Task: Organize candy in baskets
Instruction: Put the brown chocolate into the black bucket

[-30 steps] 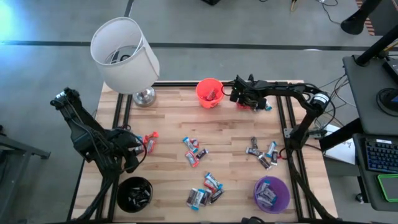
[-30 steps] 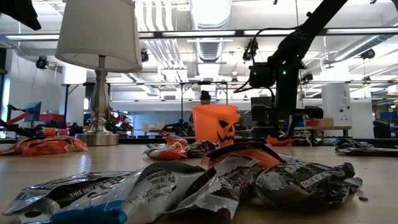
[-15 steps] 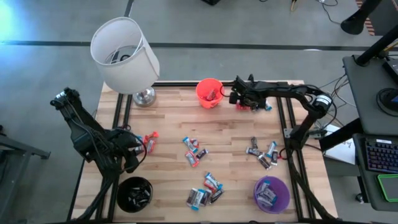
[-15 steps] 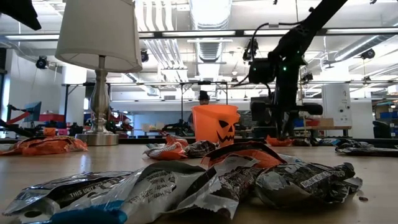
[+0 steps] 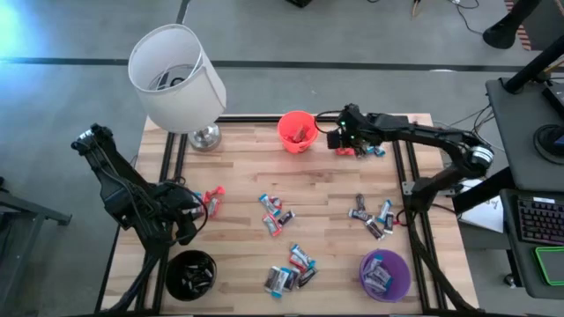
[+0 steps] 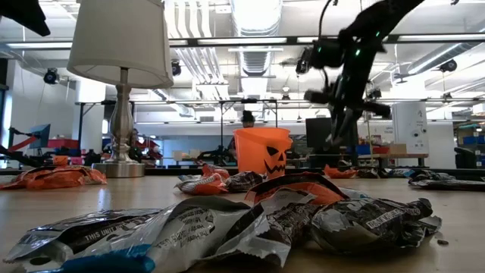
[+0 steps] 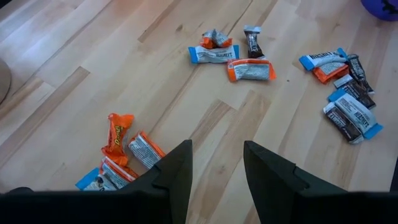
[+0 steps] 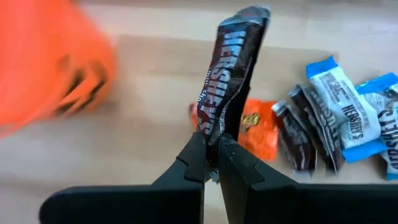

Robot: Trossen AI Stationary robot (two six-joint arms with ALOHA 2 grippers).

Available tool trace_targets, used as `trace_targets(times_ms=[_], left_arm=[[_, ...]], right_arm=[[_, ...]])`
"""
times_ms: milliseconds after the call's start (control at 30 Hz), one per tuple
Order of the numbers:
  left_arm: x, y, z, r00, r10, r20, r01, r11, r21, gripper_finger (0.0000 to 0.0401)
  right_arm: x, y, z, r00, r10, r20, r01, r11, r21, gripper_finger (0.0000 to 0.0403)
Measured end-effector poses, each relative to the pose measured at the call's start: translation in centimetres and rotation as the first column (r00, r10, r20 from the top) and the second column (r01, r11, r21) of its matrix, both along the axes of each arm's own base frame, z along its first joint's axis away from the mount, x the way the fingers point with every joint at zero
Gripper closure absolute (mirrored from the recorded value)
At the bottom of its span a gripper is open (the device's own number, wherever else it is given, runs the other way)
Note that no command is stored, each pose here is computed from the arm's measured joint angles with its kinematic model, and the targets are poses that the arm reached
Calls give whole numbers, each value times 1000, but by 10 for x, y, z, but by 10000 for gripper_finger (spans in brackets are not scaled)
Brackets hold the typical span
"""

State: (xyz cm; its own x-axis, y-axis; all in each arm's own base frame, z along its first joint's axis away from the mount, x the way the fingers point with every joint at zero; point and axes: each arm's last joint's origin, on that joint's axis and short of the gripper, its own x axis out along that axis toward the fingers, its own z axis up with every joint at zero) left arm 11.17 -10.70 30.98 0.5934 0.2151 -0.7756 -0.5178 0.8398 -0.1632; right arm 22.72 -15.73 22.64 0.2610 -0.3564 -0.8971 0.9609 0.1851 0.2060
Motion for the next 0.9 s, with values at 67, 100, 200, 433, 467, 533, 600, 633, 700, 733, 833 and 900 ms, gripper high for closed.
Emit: trace_targets(times_ms=[67, 100, 200, 433, 467, 533, 600, 633, 700, 733, 833, 900], left_arm=[[0, 0, 0, 1000, 2, 2, -2, 1000, 2, 275], [0, 0, 0, 1000, 3, 5, -3, 1000, 4, 275], [0, 1, 0, 1000, 11, 23, -11, 1000, 17, 275], [1, 1, 1, 998, 47, 38, -46, 999, -7, 275], [1, 1, 1, 998, 50, 38, -50, 999, -9, 275], [1, 1, 1, 998, 52, 39, -51, 999, -11, 275], [1, 1, 1, 998, 52, 39, -51, 999, -11, 275], [1, 1, 1, 998, 52, 39, -51, 999, -11, 275], [1, 1, 1, 998, 52, 39, -52, 999, -11, 275], [1, 1, 1, 998, 52, 39, -51, 999, -11, 275], [1, 1, 1, 998, 52, 39, -52, 999, -12, 275], [1, 1, 1, 998, 52, 39, -52, 999, -11, 275]], right_arm=[[-6, 9, 11, 999, 44, 14, -44, 999, 2, 390], [-9, 14, 17, 998, 63, 19, -63, 998, -1, 390], [-20, 28, 32, 995, 93, 31, -93, 996, -11, 390], [-36, 52, 59, 983, 149, 107, -143, 988, -62, 390], [-37, 55, 61, 980, 159, 117, -152, 986, -69, 390], [-37, 60, 64, 975, 179, 133, -170, 982, -78, 390], [-36, 65, 66, 969, 198, 148, -189, 979, -73, 390], [-34, 67, 66, 964, 211, 160, -203, 977, -64, 390], [-29, 72, 66, 952, 244, 187, -237, 970, -58, 390], [-26, 75, 66, 946, 260, 195, -253, 965, -62, 390], [-18, 80, 66, 929, 294, 225, -283, 956, -79, 390], [-11, 85, 68, 914, 311, 260, -296, 950, -96, 390]])
